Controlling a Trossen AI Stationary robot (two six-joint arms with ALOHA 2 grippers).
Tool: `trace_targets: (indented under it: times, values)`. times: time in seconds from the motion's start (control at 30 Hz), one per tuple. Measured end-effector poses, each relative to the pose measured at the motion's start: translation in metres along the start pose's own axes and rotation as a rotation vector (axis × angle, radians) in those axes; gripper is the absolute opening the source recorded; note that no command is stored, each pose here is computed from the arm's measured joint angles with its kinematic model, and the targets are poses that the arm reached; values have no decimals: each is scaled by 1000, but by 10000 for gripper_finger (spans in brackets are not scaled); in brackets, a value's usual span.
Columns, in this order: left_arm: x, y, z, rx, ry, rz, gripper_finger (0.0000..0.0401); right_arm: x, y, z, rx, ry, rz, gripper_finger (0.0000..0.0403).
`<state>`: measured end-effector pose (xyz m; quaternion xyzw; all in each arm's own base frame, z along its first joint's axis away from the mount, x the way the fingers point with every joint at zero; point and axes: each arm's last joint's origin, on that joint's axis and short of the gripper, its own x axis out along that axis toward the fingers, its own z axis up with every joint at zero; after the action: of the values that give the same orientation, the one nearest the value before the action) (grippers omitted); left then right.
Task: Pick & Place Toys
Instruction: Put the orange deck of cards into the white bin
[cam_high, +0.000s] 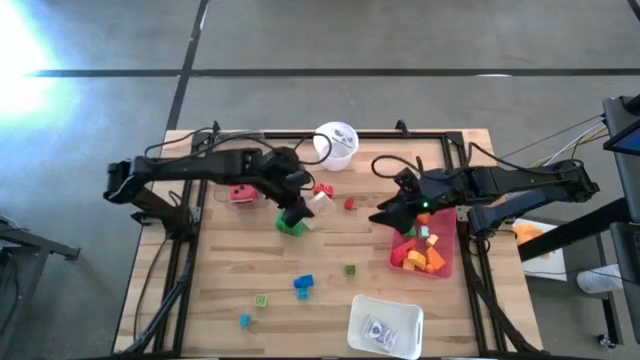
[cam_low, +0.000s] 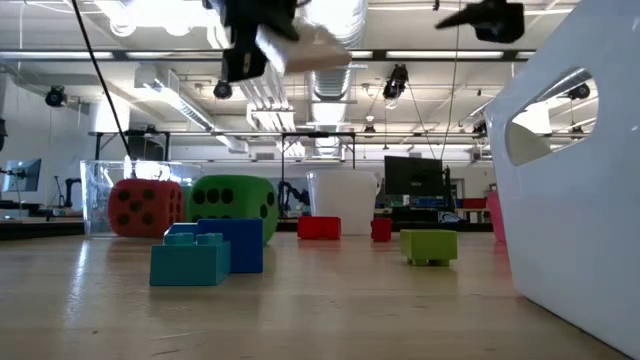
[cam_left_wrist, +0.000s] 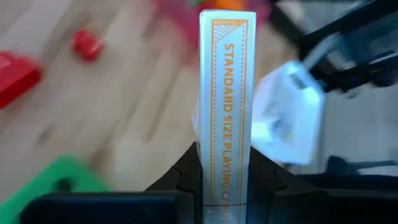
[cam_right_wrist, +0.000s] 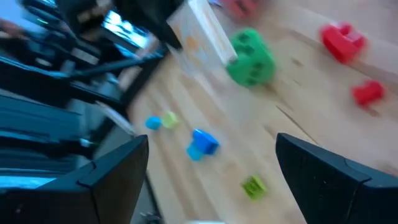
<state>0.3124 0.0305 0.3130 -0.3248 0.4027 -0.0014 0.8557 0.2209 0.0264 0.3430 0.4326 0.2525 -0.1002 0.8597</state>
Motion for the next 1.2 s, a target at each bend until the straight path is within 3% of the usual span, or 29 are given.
trace_targets:
  times: [0.17,0.33,0.6,0.8,0.9,1.2]
  values:
    - [1,-32,2,11,-102,-159,64,1,10,6,-22,-51,112,344]
    - [4,-53,2,19,-156,-281,64,1,11,7,-26,-54,116,344]
    - [1,-77,4,-93,-226,-423,64,-1,20,9,-36,-63,207,344]
    - [-4,-83,3,-114,-224,-373,64,-4,29,13,-65,-74,338,344]
    - [-3,-80,3,-130,-224,-337,64,-5,30,14,-66,-73,352,344]
    - [-5,-82,6,-115,-251,-361,64,23,39,17,-48,-58,342,343]
